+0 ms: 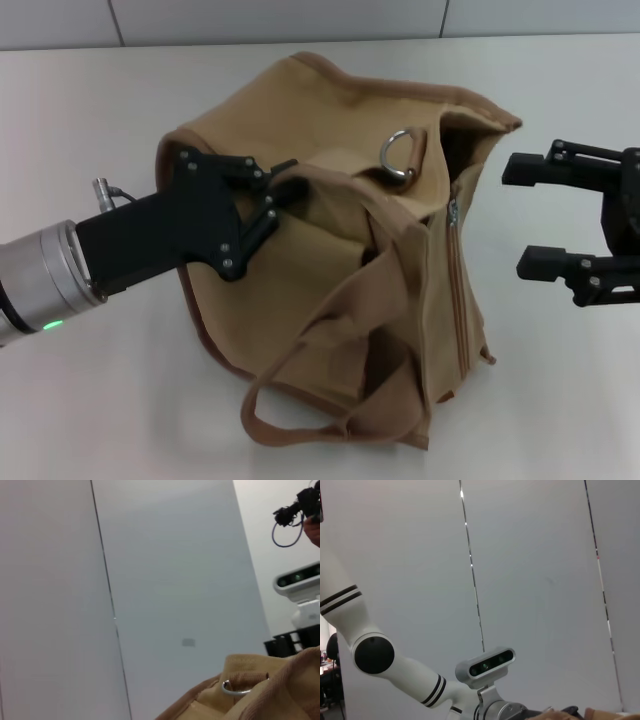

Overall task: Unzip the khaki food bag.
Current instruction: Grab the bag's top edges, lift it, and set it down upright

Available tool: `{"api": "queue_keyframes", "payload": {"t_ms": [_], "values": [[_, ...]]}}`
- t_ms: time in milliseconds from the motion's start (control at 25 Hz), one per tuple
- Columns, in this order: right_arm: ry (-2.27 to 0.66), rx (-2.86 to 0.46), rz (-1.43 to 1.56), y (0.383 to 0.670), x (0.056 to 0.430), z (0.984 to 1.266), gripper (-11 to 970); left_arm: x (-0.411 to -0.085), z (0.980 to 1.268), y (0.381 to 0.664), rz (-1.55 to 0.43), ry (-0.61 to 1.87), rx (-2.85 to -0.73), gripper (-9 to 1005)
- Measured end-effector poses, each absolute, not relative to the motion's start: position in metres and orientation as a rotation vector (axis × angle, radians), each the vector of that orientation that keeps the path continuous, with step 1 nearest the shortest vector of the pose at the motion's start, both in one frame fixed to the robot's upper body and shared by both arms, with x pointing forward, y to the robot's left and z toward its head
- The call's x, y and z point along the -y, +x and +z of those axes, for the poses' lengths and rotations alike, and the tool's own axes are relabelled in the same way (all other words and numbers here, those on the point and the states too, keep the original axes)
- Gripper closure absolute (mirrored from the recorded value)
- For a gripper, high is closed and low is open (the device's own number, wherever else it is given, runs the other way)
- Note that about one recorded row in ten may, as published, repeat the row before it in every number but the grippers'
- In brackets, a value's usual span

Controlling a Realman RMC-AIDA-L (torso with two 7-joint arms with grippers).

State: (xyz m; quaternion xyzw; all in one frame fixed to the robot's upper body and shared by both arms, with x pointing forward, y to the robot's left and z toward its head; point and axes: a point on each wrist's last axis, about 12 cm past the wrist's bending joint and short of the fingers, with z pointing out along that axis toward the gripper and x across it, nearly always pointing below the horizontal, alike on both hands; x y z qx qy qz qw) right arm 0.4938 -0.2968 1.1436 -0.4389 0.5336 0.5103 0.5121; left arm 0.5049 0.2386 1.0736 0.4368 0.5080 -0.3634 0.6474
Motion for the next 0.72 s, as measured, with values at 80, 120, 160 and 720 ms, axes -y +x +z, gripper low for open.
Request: {"api": "queue_keyframes", "payload": {"t_ms": [80,120,160,720], "values": [[-1.061,-1.276,1.231,0.496,0.295,1.145,186,-0.238,1.073,0.504,-0.828,1.000,-1.151,931],[-1.061,-1.276,1.231,0.496,0.295,1.145,186,-0.237,1.072,0.504,-0.830,1.003,-1.151,931],[-1.064,-1.273,1.232,0.497,0.294,1.145,186,-0.236,1.072,0.504,-0.832,1.007,-1.151,931],[-1.090,-1.311,1.249,0.503,0.279,1.136,189,-0.235,1.073,0.505,-0.833,1.009,-1.150,927]]}}
